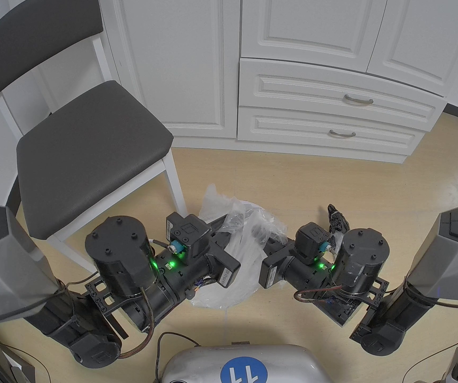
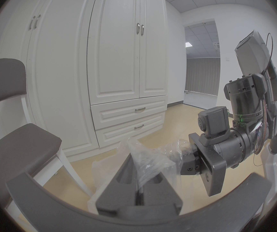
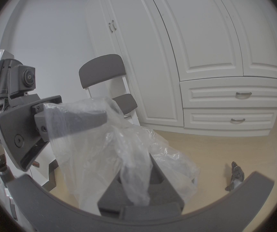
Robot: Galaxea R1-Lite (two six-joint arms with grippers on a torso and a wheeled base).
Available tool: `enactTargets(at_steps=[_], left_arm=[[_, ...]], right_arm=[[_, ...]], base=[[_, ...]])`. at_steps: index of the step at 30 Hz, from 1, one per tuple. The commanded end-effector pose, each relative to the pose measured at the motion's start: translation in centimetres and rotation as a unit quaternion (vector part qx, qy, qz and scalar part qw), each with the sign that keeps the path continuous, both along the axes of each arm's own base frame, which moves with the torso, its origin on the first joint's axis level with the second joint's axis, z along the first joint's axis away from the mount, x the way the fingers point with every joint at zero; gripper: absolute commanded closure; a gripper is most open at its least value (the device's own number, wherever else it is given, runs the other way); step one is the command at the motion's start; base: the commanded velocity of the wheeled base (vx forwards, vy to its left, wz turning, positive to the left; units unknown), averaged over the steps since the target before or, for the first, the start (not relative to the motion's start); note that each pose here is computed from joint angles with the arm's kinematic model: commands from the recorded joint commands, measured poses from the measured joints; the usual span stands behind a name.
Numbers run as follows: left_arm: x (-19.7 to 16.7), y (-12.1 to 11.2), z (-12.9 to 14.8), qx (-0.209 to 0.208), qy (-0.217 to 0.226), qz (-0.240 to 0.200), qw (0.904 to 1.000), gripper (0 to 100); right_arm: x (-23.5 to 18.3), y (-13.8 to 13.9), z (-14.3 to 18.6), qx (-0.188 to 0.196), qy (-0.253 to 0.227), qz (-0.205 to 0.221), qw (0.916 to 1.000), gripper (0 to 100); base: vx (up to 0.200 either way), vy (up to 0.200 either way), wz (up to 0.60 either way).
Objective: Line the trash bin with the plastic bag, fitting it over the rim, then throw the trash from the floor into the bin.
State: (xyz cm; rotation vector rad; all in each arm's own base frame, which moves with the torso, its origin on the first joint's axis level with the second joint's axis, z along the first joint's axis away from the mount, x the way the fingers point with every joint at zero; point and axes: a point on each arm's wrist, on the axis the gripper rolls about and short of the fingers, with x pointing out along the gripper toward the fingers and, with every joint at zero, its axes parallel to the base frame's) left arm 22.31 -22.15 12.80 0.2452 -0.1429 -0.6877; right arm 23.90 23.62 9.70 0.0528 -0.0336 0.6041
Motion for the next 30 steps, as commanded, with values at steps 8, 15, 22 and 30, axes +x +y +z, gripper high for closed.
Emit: enactTargets(at_steps=[8, 15, 22, 30], left_arm=[[1.6, -0.6, -2.1, 0.018, 0.020, 0.011, 0.9996, 100], [2.1, -0.7, -2.8, 0.023, 0.027, 0.014, 0.9993, 100], [2.8, -1.1, -3.8, 0.031, 0.034, 0.018, 0.9988, 100], [6.8, -0.7, -5.2, 0.022, 0.032, 0.056, 0.9976, 100]], right_arm=[[2.2, 0.8, -2.2, 0.011, 0.017, -0.010, 0.9998, 100], [3.9, 1.1, -4.2, 0.010, 0.034, -0.022, 0.9991, 100], [5.3, 1.2, -5.7, 0.006, 0.038, -0.032, 0.9987, 100], [9.5, 0.7, -8.2, 0.041, 0.047, -0.057, 0.9965, 100]], base=[[0.000, 0.000, 0.00], [0.000, 0.000, 0.00], [0.000, 0.000, 0.00], [0.000, 0.000, 0.00]])
